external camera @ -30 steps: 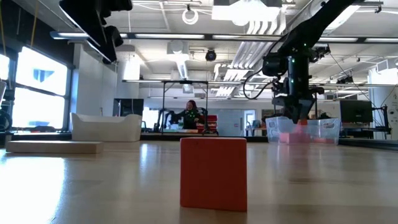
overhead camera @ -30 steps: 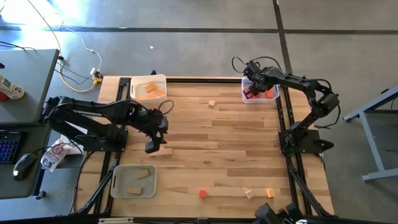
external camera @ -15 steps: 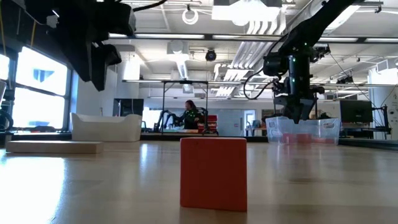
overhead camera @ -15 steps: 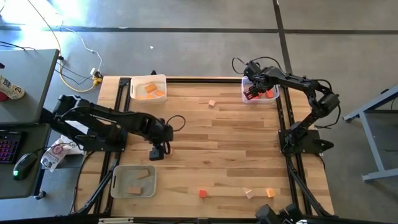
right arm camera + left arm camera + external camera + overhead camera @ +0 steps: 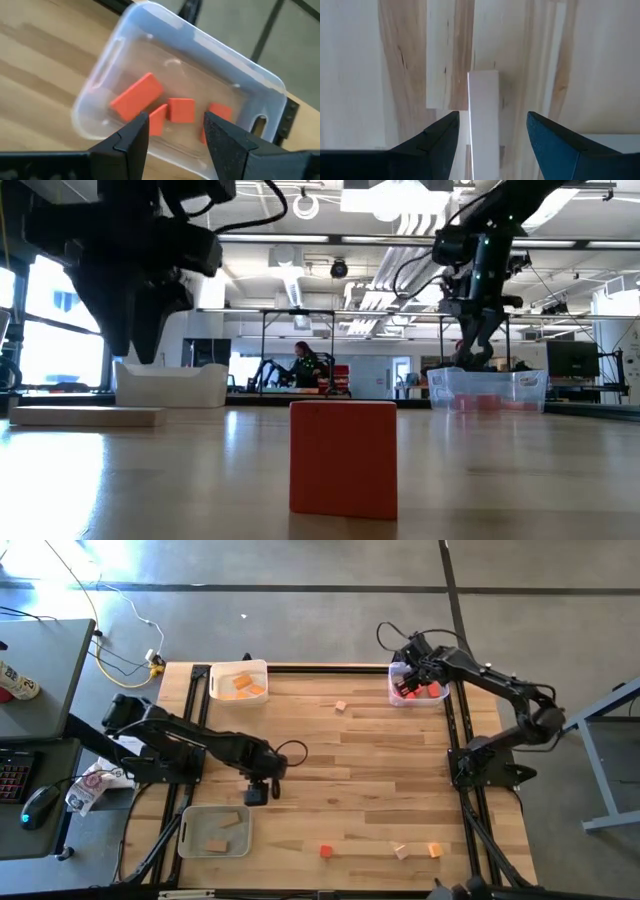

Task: Sort & place blocks by color
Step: Put the brown block into the gray bin, then put the yellow block into the white bin

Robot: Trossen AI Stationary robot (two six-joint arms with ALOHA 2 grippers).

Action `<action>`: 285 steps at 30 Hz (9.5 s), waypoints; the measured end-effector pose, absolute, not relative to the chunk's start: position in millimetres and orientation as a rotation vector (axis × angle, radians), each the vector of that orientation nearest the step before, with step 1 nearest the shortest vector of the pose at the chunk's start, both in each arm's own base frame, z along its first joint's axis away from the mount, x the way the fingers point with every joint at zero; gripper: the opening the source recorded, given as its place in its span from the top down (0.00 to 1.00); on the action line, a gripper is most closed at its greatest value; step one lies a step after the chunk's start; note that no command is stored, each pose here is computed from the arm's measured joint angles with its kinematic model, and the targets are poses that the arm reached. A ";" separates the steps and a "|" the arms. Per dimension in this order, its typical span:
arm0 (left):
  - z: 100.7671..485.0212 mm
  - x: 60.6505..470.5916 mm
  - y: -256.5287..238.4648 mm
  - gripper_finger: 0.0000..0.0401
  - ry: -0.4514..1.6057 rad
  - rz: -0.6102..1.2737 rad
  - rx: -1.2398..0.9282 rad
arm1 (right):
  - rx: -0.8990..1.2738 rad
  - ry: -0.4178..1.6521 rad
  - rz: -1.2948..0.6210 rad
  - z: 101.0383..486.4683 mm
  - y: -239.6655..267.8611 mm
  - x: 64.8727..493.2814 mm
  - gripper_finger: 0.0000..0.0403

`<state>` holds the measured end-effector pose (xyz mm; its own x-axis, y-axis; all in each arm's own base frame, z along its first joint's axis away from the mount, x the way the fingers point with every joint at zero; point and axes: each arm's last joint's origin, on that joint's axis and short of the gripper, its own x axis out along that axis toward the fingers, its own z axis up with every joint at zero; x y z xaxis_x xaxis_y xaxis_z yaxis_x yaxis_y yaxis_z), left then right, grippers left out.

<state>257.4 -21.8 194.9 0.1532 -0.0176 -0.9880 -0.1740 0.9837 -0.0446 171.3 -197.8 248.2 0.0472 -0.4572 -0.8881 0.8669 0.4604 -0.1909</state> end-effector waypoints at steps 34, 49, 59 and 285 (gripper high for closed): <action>131.0 281.1 -25.7 0.61 1.586 0.133 -0.086 | 0.397 1.092 -1.002 256.5 -178.5 183.9 0.57; 150.1 276.4 -24.3 0.76 1.516 0.134 -0.072 | 0.362 1.094 -1.048 257.0 -175.9 186.0 0.57; 182.0 264.7 -24.1 0.76 1.419 0.161 -0.008 | 0.323 1.087 -1.005 257.2 -158.2 201.1 0.57; 320.9 256.4 109.1 0.51 0.193 -0.068 -0.766 | -0.536 0.504 -0.194 355.2 26.6 343.4 0.74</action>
